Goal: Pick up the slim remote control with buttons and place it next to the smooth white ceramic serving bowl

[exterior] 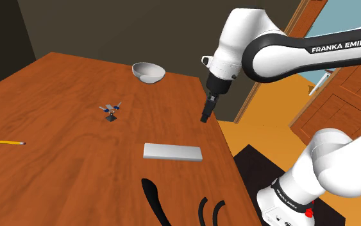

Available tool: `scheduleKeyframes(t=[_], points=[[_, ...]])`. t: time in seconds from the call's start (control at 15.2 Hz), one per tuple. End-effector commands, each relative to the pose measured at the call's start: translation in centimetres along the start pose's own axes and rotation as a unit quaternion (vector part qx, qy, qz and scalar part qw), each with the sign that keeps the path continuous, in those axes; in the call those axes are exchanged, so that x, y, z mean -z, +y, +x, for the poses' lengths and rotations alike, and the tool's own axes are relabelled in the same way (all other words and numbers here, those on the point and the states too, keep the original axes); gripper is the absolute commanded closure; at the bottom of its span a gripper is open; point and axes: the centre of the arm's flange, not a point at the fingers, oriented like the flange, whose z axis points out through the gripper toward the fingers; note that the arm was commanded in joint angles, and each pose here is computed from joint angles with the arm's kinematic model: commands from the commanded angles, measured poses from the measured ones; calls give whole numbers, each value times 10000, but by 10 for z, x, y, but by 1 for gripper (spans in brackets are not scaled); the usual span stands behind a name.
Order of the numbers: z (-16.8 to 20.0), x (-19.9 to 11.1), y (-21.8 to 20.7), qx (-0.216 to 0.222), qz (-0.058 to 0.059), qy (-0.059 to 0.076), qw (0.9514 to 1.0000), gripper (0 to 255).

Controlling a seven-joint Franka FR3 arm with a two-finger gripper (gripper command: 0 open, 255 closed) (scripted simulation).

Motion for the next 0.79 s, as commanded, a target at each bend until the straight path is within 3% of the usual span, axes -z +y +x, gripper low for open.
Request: scheduleKeyframes(t=[0.0, 0.73], points=[[14, -13, -17, 210, 42, 3, 9998, 0], [62, -78, -122, 1278, 245, 0, 9915, 0]])
